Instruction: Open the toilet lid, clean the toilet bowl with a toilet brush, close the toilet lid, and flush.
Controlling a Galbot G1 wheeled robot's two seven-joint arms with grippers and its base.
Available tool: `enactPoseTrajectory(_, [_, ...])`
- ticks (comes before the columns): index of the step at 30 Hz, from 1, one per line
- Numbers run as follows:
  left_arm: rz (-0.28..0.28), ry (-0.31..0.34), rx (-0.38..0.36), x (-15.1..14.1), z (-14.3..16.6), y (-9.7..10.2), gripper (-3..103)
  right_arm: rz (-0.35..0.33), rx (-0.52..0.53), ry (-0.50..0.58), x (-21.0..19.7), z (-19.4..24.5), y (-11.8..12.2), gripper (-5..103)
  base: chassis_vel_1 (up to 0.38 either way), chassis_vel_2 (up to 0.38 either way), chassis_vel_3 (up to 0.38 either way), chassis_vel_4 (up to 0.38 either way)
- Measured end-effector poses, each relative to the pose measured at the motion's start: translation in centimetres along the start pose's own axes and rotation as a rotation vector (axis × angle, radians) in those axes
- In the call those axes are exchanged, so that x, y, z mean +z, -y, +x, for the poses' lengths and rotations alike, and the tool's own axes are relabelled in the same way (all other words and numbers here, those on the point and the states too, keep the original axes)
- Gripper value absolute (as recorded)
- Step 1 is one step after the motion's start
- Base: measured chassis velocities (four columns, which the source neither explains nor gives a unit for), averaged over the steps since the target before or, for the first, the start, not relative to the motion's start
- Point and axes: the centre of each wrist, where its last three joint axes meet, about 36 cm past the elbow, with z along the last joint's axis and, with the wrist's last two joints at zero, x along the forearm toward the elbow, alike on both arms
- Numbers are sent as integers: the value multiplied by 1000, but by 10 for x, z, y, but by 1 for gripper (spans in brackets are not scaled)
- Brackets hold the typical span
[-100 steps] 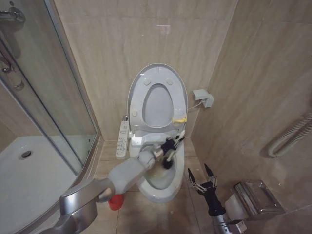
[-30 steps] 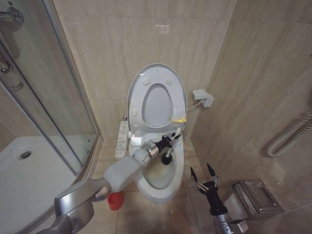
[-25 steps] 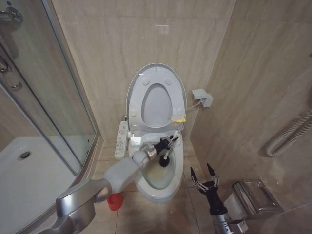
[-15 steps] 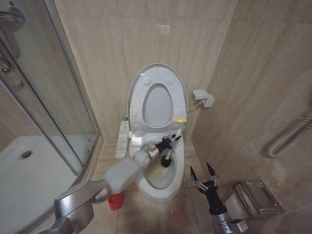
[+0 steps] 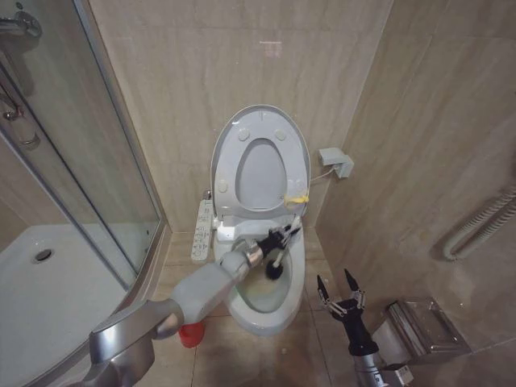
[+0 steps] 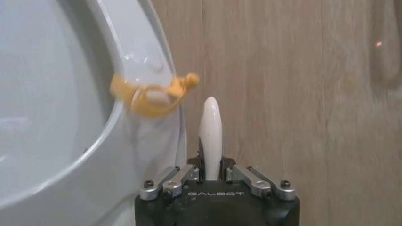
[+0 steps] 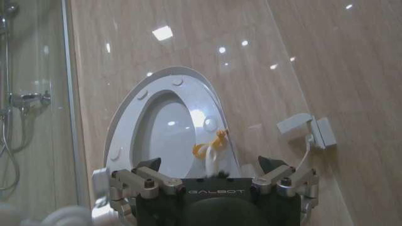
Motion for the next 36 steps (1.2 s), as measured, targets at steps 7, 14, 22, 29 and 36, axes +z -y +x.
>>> enactPoseTrajectory(7, [6, -119, -22, 42, 40, 4, 19, -3, -2, -2, 1, 0, -1, 100, 0, 0, 0, 0])
enactPoseTrajectory(14, [-3, -79, -54, 11, 38, -4, 19, 2, 1, 1, -1, -1, 3, 100, 0, 0, 0, 0])
enactPoseTrajectory(22, [29, -58, -86, -64, 29, 2, 19, -1, 2, -1, 4, -8, 10, 100, 0, 0, 0, 0])
enactPoseTrajectory(29, [48, -51, -117, -103, 41, 7, 19, 5, 4, -17, 9, -10, 22, 100, 0, 0, 0, 0])
enactPoseTrajectory(36, [63, -65, -165, -124, 59, 0, 19, -6, 7, -25, 18, -15, 23, 100, 0, 0, 0, 0])
